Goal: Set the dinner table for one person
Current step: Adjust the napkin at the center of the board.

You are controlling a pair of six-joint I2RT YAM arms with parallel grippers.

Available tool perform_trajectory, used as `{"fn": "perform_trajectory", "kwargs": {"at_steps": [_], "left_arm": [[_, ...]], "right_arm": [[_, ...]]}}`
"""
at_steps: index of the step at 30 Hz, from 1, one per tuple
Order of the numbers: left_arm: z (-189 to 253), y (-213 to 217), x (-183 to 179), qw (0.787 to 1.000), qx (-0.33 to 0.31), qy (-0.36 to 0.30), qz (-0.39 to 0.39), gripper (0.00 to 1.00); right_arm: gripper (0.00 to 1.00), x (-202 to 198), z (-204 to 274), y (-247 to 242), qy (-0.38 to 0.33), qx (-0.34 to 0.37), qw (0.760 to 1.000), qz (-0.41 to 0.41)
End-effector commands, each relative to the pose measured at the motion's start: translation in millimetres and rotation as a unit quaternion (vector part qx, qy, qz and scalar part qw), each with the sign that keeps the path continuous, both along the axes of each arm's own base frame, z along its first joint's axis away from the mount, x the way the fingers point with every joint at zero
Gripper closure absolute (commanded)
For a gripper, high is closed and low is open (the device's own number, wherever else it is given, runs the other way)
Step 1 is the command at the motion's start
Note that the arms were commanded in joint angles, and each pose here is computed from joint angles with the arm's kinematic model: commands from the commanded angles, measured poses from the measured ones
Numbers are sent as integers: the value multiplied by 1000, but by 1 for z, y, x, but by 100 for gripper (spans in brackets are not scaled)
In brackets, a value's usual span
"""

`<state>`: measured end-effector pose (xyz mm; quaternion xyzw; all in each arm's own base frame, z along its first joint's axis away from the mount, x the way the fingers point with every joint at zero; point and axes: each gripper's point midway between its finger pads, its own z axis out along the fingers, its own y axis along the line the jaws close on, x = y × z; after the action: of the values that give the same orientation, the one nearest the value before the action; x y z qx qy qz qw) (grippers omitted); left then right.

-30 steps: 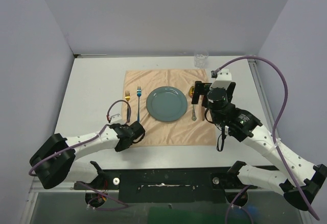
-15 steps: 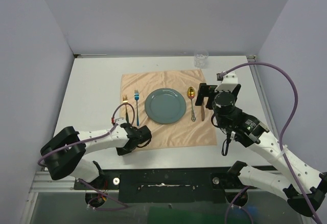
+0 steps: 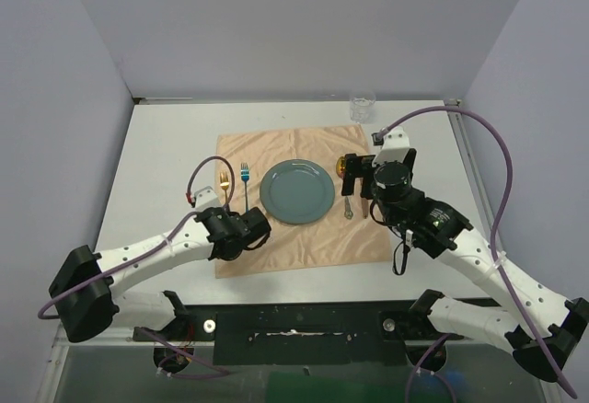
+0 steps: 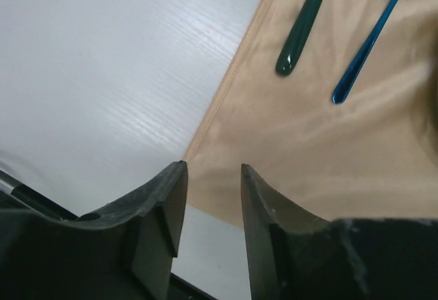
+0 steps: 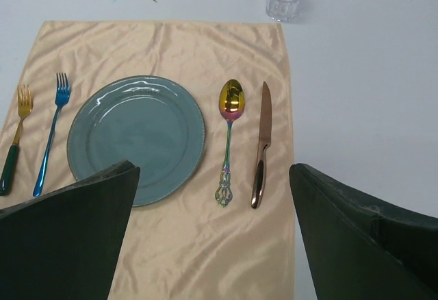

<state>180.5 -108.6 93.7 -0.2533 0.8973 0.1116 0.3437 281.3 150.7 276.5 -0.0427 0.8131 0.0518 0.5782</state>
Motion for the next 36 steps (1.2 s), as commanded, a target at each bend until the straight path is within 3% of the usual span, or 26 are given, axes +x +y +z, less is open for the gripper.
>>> {"fn": "perform_trajectory", "kwargs": {"at_steps": [1,5,11,18,23,27,29,31,36], "left_arm": [[19,13,26,998,39,-42,4,60],[27,8,69,998,21,-67,-6,57],[73,11,165,988,-18,-150,-6,57],[96,40,258,981,-13,-191,27,57],[54,38,298,988,-43,-148,11,59],[27,30,318,988,-60,-139,-11,62],[12,23,333,988,-91,-122,-29,64],[5,22,352,987,-112,-111,-33,67],[-12,22,369,991,-98,-85,-33,70]], "right_arm": [[2,0,31,7,-26,23,999,16],[2,0,23,-12,-16,-3,1000,-25],[2,4,14,-25,2,-44,997,-67],[1,-9,-44,-12,108,-64,991,-50],[25,-25,-83,-20,133,-65,987,-64],[68,-28,-77,-43,109,-78,986,-99],[82,-28,-71,-51,107,-87,984,-115],[89,-29,-72,-53,114,-91,982,-122],[90,-37,-94,-46,154,-81,978,-116]]}}
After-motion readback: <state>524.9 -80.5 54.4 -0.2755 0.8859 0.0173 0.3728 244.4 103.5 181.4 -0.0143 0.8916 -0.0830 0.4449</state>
